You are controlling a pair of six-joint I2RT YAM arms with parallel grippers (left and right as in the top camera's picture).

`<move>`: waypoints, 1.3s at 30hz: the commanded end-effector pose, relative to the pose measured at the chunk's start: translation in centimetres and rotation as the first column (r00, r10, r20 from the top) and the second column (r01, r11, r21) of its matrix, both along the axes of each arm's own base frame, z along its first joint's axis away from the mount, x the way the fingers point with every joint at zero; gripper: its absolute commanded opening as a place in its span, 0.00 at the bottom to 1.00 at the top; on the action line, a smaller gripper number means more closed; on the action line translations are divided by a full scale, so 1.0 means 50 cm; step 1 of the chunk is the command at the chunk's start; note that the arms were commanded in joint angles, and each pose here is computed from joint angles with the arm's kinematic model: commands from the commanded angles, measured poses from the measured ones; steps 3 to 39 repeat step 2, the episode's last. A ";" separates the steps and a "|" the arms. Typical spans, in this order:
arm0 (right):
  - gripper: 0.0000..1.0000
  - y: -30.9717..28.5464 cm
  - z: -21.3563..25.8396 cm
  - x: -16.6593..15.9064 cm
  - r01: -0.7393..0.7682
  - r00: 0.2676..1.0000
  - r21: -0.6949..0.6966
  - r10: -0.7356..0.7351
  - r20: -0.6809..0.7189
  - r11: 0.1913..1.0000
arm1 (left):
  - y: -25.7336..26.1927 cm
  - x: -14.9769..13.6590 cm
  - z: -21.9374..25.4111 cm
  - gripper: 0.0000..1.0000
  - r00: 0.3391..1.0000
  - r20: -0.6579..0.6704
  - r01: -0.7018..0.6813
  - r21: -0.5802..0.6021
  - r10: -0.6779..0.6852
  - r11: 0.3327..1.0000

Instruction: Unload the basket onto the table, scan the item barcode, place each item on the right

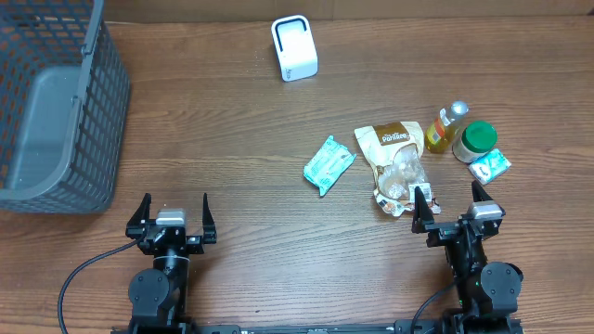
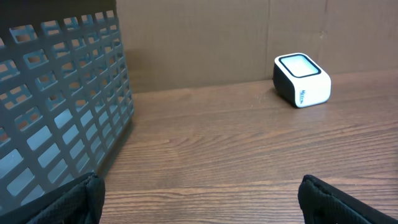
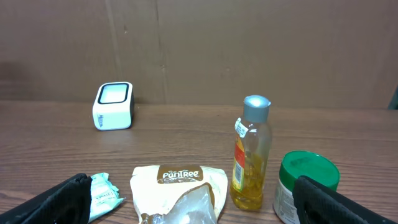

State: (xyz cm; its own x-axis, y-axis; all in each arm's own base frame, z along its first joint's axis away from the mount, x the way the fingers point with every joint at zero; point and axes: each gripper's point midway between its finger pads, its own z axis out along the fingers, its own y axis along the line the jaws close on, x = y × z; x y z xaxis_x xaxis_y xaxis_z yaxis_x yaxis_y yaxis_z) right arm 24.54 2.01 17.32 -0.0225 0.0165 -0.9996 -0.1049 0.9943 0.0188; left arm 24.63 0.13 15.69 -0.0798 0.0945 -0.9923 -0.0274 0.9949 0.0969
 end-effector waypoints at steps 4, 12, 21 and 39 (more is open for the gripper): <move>1.00 -0.002 -0.006 0.001 0.008 1.000 -0.001 -0.008 0.000 1.000 | 0.004 -0.001 0.001 1.00 1.000 0.006 -0.008 0.026 0.008 1.000; 1.00 -0.002 -0.006 0.001 0.008 1.000 -0.001 -0.008 0.000 1.000 | 0.004 -0.001 0.001 1.00 1.000 0.006 -0.008 0.026 0.008 1.000; 1.00 -0.002 -0.006 0.001 0.008 1.000 -0.001 -0.008 0.000 1.000 | 0.004 -0.001 0.001 1.00 1.000 0.006 -0.008 0.026 0.008 1.000; 1.00 -0.002 -0.006 0.001 0.008 1.000 -0.001 -0.008 0.000 1.000 | 0.004 -0.001 0.001 1.00 1.000 0.006 -0.008 0.026 0.008 1.000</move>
